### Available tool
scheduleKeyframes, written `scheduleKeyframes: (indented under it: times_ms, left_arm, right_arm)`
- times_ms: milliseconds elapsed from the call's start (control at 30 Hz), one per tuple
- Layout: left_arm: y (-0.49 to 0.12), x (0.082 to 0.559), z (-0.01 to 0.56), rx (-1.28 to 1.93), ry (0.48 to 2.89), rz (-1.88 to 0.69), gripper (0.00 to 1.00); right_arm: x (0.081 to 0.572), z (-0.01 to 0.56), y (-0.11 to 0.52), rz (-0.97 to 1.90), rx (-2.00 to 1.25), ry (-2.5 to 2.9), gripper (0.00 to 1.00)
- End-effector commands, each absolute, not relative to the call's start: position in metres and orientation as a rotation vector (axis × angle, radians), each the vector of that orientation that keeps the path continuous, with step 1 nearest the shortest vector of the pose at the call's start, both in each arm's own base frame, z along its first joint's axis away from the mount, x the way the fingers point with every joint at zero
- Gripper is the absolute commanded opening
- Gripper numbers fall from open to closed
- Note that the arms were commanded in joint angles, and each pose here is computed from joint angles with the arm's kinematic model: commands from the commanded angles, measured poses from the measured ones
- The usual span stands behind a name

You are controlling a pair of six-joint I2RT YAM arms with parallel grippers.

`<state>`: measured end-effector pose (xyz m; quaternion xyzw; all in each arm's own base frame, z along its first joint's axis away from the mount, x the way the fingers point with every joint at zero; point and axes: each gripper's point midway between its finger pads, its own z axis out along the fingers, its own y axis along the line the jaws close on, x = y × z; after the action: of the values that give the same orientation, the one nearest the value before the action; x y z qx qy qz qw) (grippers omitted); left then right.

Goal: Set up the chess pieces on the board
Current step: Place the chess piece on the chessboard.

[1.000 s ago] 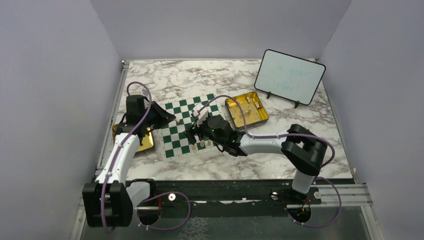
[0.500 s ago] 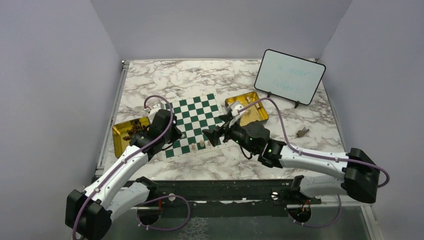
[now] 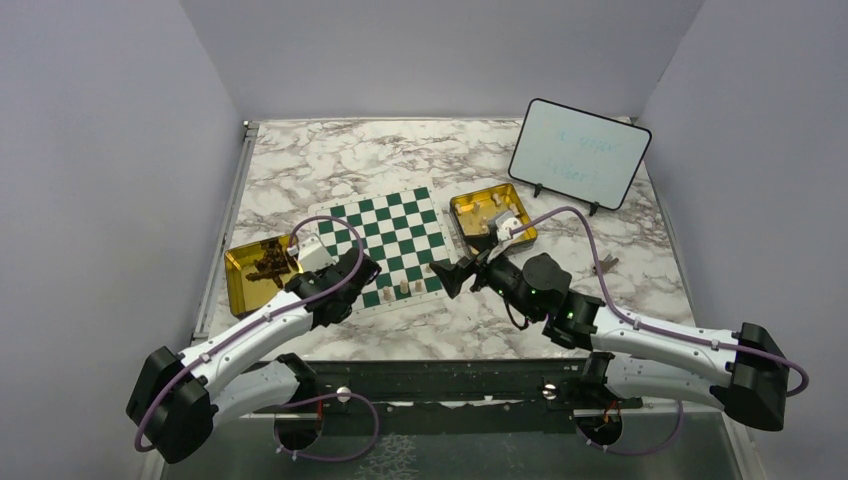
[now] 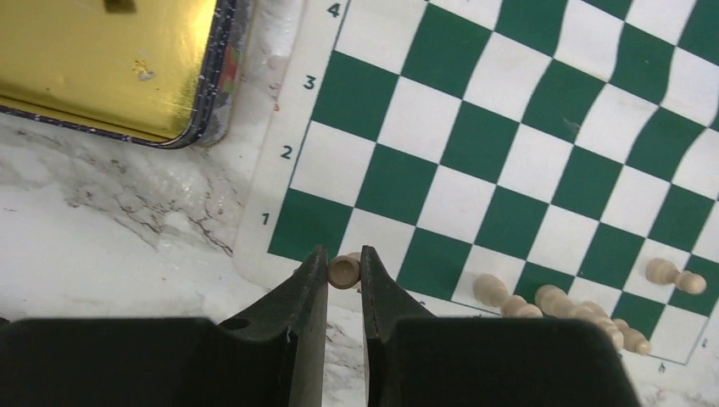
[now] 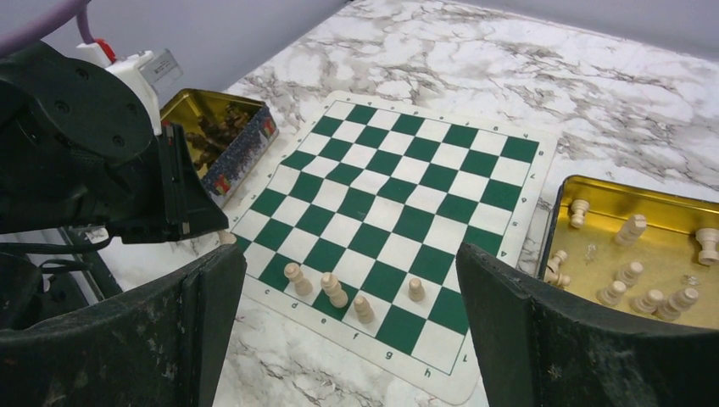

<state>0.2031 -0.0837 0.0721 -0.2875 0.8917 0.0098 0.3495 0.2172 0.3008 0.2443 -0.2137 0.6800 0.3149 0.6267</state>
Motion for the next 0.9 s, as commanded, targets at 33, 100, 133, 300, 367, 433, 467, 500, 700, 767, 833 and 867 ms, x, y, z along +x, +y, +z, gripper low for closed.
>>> scheduleKeyframes:
  times_ms: [33,100,133,300,367,433,467,500,700,767,833,867]
  left_arm:
    - [-0.06,0.203,0.068,-0.837,2.217,0.17,0.01]
    - [-0.059,0.203,0.066,-0.842,2.215,0.183,0.01]
    - [-0.058,0.203,0.065,-0.848,2.215,0.186,0.01]
    - [-0.056,0.201,0.059,-0.857,2.218,0.209,0.01]
    - [-0.056,0.199,0.056,-0.866,2.225,0.211,0.02]
    - [-0.056,0.198,0.053,-0.871,2.231,0.217,0.02]
    - [-0.055,0.197,0.052,-0.869,2.235,0.226,0.02]
    - [-0.055,0.197,0.051,-0.869,2.235,0.231,0.02]
    - [-0.057,0.199,0.047,-0.861,2.244,0.254,0.04]
    - [-0.058,0.201,0.046,-0.861,2.243,0.252,0.04]
    - [-0.058,0.2,0.045,-0.863,2.245,0.255,0.05]
    - [-0.057,0.2,0.044,-0.863,2.246,0.256,0.06]
  right_arm:
    - [0.219,0.237,0.291,0.678,-0.468,1.583,1.0]
    - [0.22,0.236,0.291,0.676,-0.468,1.581,1.0]
    - [0.22,0.236,0.291,0.674,-0.466,1.58,1.0]
    - [0.221,0.236,0.291,0.669,-0.466,1.58,1.0]
    - [0.221,0.236,0.29,0.667,-0.463,1.579,1.0]
    - [0.221,0.236,0.29,0.666,-0.462,1.58,1.0]
    - [0.221,0.235,0.29,0.665,-0.462,1.581,1.0]
    - [0.221,0.236,0.29,0.668,-0.462,1.579,1.0]
    - [0.222,0.235,0.29,0.663,-0.464,1.581,1.0]
    - [0.222,0.235,0.291,0.663,-0.466,1.58,1.0]
    - [0.222,0.235,0.291,0.661,-0.467,1.58,1.0]
    - [0.222,0.235,0.291,0.661,-0.466,1.579,1.0]
